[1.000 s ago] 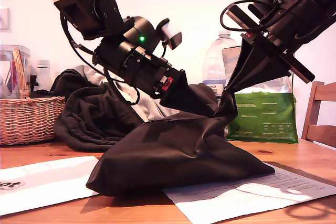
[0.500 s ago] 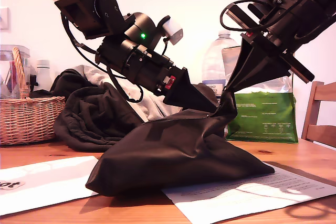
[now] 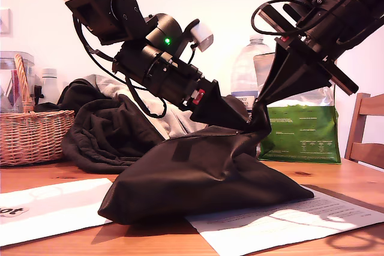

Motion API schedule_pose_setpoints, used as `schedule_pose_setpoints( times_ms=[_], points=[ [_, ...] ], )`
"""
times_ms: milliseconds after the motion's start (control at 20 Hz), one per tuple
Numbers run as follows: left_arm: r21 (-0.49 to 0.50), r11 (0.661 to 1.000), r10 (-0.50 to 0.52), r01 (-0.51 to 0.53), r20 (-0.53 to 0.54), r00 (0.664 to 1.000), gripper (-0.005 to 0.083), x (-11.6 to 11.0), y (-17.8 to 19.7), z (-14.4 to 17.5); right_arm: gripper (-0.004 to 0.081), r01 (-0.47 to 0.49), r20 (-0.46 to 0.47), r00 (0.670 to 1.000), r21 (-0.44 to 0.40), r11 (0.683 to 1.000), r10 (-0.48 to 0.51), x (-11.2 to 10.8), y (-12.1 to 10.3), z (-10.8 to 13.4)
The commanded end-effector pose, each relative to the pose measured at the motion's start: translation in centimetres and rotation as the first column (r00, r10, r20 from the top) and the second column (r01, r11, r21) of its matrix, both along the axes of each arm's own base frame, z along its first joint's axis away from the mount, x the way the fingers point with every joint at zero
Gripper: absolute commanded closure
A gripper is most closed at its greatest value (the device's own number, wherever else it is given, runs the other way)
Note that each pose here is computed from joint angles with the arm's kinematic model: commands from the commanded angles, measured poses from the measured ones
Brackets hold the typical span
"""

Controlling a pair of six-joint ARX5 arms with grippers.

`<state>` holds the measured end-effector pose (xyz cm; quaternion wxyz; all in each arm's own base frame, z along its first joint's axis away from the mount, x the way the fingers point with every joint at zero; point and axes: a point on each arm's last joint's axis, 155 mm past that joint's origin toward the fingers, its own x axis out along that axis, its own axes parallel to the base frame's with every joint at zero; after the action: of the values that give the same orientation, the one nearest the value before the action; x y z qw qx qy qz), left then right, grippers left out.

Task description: Open the zipper in the zip bag in front of you

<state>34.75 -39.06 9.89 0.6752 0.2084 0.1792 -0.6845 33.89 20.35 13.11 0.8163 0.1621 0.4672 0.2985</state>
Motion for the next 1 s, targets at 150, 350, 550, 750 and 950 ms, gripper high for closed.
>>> schedule_pose_setpoints(
  times_ms=[150, 350, 550, 750, 950],
  points=[
    [0.034, 0.999, -0.001, 0.002, -0.033, 0.999, 0.0662, -0.1, 0.0, -2.2, 0.0782, -0.02, -0.007, 1.0, 0.006, 1.0, 0.02, -0.4, 0.5, -0.1],
    [0.045, 0.999, 0.005, -0.003, -0.037, 0.999, 0.0769, -0.1, 0.2, -2.4, 0.0782, -0.02, -0.008, 1.0, 0.006, 1.0, 0.02, -0.4, 0.5, -0.1],
    [0.071, 0.997, 0.018, -0.015, -0.048, 0.999, 0.0787, -0.1, 0.5, -2.9, 0.0782, -0.019, -0.007, 1.0, 0.005, 1.0, 0.019, -0.4, 0.5, -0.1],
    [0.098, 0.995, 0.031, -0.023, -0.081, 0.996, 0.0788, -0.4, 1.2, -3.4, 0.0782, -0.015, 0.0, 1.0, -0.007, 1.0, 0.015, -0.2, 0.3, -0.2],
    [0.16, 0.986, 0.063, -0.038, -0.152, 0.986, 0.0793, -0.8, 2.8, -4.2, 0.0782, 0.012, 0.011, 1.0, -0.039, 0.999, -0.011, 0.2, -0.3, -0.5]
  ],
)
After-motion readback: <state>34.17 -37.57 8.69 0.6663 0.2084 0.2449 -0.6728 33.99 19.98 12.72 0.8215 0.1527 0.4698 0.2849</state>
